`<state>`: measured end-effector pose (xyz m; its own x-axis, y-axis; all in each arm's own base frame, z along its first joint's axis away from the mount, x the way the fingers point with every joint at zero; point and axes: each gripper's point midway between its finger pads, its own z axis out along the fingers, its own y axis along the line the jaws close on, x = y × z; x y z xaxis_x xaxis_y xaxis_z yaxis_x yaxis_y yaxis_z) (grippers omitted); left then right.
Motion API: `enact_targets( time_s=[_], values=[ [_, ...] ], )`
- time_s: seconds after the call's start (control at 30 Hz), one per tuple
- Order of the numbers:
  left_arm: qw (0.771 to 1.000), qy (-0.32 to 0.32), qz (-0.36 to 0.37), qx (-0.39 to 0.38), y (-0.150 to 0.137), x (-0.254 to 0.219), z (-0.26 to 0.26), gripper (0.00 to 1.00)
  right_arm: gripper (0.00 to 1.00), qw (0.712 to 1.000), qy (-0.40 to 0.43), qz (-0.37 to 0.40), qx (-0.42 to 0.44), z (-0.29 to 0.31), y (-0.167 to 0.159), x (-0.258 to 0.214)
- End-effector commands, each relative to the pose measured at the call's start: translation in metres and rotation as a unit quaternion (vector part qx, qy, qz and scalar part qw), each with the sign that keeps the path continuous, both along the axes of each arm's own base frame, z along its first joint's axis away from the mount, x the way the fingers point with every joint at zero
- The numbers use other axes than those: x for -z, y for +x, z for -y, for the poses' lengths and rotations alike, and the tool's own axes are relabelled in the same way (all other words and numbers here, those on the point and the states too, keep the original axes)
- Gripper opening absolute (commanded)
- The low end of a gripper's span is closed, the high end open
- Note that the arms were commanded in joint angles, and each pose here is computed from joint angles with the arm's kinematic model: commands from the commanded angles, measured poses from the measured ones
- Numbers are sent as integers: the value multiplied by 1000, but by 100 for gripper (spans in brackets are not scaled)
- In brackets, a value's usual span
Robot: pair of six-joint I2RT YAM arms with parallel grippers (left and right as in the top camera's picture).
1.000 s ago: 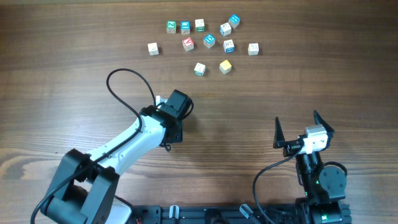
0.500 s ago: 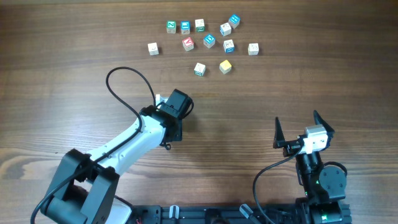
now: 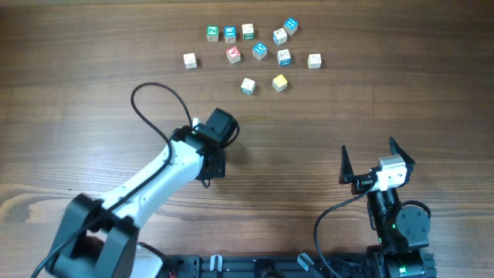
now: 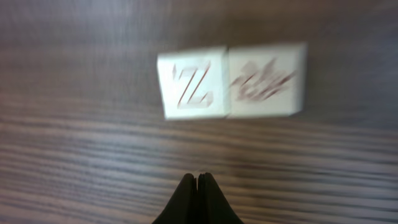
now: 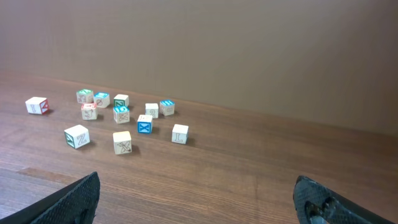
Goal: Form a horizontal line
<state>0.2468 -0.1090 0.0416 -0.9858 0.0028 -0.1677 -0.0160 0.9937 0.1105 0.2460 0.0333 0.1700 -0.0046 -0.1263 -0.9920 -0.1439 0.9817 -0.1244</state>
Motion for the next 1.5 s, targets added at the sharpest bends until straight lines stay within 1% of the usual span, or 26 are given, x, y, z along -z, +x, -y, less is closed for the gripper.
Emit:
enact_targets(
  time_s=[0.0, 0.03, 0.1, 0.13, 0.2, 0.23, 0.27, 0.3, 0.37, 0.4, 0.53, 0.6, 0.7, 0.77, 0.83, 0.9, 1.3, 1.47],
  values=[
    [997, -39, 57, -33, 25, -37, 1, 49, 100, 1000, -2, 1, -4, -1, 0, 0],
    [996, -43, 55, -50, 28, -37, -6, 58, 99, 1000, -3, 1, -4, -1, 0, 0],
    [993, -63, 36, -88, 29, -34, -24, 64, 100, 1000, -3, 1, -4, -1, 0, 0],
    [992, -88, 24, -89, 31, -33, -28, 73, 100, 1000, -3, 1, -4, -1, 0, 0],
    [990, -119, 14, -79, 33, -33, -31, 86, 100, 1000, -3, 1, -4, -1, 0, 0],
    [988, -122, 13, -89, 34, -32, -37, 86, 100, 1000, -2, 1, -4, -1, 0, 0],
    [986, -122, 11, -117, 36, -31, -46, 83, 100, 1000, -3, 1, -4, -1, 0, 0],
    [981, -123, 9, -152, 36, -30, -54, 70, 100, 1000, -3, 1, -4, -1, 0, 0],
    [971, -125, 7, -202, 38, -26, -71, 14, 99, 1000, -3, 1, -4, -1, 0, 0],
    [969, -124, 2, -213, 37, -23, -75, 6, 100, 1000, -3, 1, -4, -1, 0, 0],
    [969, -112, -36, -218, 26, 9, -77, 5, 100, 1000, -3, 1, -4, -1, 0, 0],
    [968, -114, -40, -218, 28, 25, -75, 4, 100, 1000, -3, 1, -4, -1, 0, 0],
    [966, -134, -51, -215, 31, 35, -66, 4, 100, 1000, -3, 1, -4, -1, 0, 0],
    [966, -134, -57, -214, 33, 44, -65, 4, 100, 1000, -3, 1, -4, -1, 0, 0],
    [966, -137, -54, -214, 36, 45, -64, 4, 100, 1000, -3, 1, -4, -1, 0, 0],
    [963, -163, -54, -209, 39, 44, -55, 4, 100, 1000, -3, 1, -4, -1, 0, 0],
    [961, -185, -36, -202, 50, 41, -49, 4, 100, 1000, -3, 1, -4, -1, 0, 0],
    [964, -188, -31, -184, 52, 41, -46, 4, 100, 1000, -2, 1, -4, -1, 0, 0]
  ],
)
